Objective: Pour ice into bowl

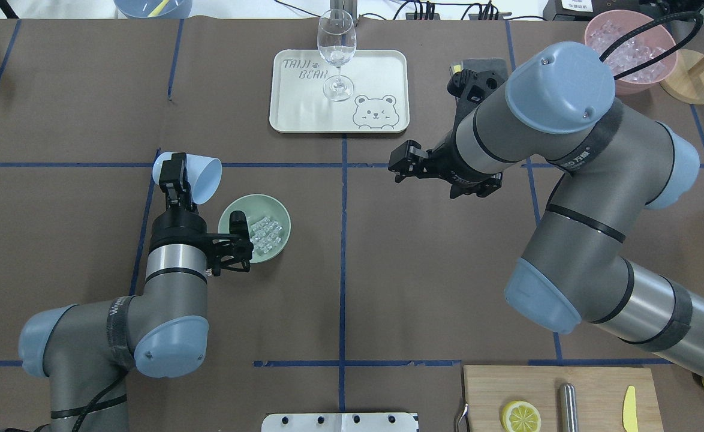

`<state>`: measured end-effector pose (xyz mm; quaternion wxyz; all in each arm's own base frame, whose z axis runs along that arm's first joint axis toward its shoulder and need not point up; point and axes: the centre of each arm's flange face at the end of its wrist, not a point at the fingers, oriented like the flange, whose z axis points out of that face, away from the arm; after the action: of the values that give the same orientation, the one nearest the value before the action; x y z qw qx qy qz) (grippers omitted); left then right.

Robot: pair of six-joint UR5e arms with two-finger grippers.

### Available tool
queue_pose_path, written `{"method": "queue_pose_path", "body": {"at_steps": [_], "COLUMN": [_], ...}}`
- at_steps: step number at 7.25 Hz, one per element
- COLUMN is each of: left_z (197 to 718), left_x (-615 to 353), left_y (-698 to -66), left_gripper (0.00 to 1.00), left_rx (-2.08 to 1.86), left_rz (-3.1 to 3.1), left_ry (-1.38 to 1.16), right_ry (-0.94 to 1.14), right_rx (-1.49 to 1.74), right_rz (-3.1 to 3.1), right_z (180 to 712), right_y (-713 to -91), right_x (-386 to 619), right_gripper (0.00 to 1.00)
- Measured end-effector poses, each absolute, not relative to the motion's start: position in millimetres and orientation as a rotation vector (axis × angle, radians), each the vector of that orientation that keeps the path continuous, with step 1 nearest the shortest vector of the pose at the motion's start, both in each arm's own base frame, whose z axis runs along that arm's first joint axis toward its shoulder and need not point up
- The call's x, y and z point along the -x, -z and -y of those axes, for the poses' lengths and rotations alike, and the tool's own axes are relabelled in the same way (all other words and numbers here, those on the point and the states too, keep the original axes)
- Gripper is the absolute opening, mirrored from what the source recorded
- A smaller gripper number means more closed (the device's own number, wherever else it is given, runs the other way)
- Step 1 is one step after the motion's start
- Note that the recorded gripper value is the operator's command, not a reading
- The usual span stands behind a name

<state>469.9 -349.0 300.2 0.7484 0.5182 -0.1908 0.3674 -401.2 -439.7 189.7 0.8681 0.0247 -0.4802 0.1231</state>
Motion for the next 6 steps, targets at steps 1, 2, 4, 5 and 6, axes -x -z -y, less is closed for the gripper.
{"method": "queue_pose_path", "body": {"at_steps": [1, 2, 4, 5, 6], "left_z": [347.5, 345.6, 344.1, 344.1, 342.3], "left_x": [-468.8, -466.6, -464.0, -461.9, -453.3], "left_y": [-299.0, -296.4, -292.5, -292.9, -301.4], "left_gripper": [0.0, 0.0, 0.0, 0.0, 0.0], "left_rx": [-1.137, -1.136, -1.139, -1.141, -1.147], "left_rz": [0.324, 0.231, 0.093, 0.035, -0.028], "left_ry": [-0.72, -0.646, -0.496, -0.427, -0.367], "right_ry": [-0.258, -0.258, -0.259, -0.259, -0.26], "right_rx": [-0.053, -0.055, -0.057, -0.056, -0.057], "right_rz": [1.005, 1.005, 1.004, 1.003, 1.002], "right_z": [439.6, 439.5, 439.6, 439.7, 439.8], "right_y": [-189.7, -189.3, -189.4, -189.8, -190.2], "right_x": [401.5, 401.5, 401.6, 401.7, 401.7], "right_gripper": [1.0, 1.0, 1.0, 1.0, 1.0]}}
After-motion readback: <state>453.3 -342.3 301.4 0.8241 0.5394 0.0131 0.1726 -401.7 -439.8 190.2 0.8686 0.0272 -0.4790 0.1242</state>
